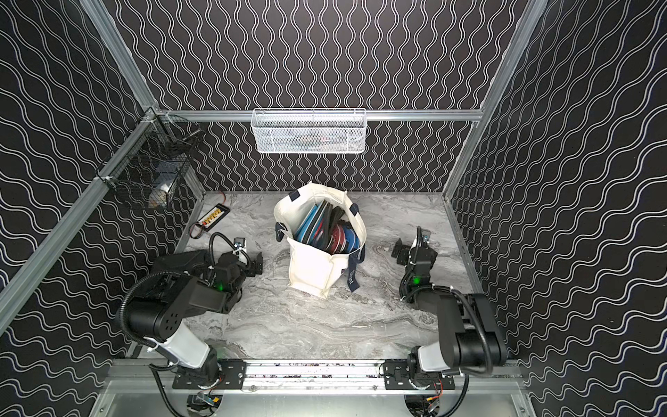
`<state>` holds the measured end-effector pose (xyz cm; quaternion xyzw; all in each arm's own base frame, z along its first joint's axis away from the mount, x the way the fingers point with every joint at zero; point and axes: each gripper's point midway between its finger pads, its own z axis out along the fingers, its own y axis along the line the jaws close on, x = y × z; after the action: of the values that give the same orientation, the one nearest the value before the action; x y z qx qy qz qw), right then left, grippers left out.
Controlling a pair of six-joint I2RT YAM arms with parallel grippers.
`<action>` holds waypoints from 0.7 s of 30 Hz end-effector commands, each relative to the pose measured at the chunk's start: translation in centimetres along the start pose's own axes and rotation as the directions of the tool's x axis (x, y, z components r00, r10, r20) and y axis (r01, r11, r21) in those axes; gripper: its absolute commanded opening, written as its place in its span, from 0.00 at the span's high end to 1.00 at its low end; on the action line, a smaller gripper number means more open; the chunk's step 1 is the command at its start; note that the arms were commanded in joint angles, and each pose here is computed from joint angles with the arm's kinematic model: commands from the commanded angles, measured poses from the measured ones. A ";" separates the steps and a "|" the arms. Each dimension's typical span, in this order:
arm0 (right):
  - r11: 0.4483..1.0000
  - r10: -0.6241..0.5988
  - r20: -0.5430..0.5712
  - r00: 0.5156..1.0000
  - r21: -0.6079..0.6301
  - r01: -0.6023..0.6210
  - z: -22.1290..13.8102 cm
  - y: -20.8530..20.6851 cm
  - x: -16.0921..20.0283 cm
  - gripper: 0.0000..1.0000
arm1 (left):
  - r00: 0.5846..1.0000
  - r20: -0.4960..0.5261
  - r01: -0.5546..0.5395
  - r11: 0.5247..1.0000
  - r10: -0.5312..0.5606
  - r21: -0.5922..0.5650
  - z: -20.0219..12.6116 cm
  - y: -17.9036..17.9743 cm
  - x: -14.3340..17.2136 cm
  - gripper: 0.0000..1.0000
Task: Remove the ping pong set from the canvas bag
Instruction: Pick up the canvas bag from the center of the board.
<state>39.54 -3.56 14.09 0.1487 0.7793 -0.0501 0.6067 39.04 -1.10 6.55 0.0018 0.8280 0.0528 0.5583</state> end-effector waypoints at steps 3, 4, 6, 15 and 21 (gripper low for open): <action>0.990 0.086 -0.063 0.994 0.116 -0.079 -1.2 -2.0 0.1 0.01 | 0.999 0.051 0.015 0.998 -0.011 -0.065 -0.2 1.2 -2.7 0.01; 0.985 0.110 -0.068 0.992 0.137 -0.100 -1.4 -2.2 -0.3 0.01 | 0.999 0.034 0.014 0.997 -0.012 -0.077 -0.2 1.4 -3.1 0.01; 0.969 0.169 -0.088 0.982 0.198 -0.149 -1.7 -2.9 -0.9 0.01 | 1.000 0.005 0.007 0.995 -0.007 -0.103 -0.2 1.6 -4.0 0.01; 0.940 0.321 -0.240 0.916 0.202 -0.276 -1.8 -0.7 -3.5 0.01 | 0.988 -0.095 0.109 0.981 -0.125 -0.160 0.1 2.0 -8.9 0.01; 0.934 0.353 -0.298 0.887 0.058 -0.353 -2.3 2.4 -5.3 0.01 | 0.960 -0.180 0.179 0.966 -0.212 -0.186 -0.3 2.0 -13.0 0.03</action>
<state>39.42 -3.40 20.16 0.3005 0.8089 0.0317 0.5044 44.85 -0.34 20.08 -0.0997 0.8369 0.0657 0.5342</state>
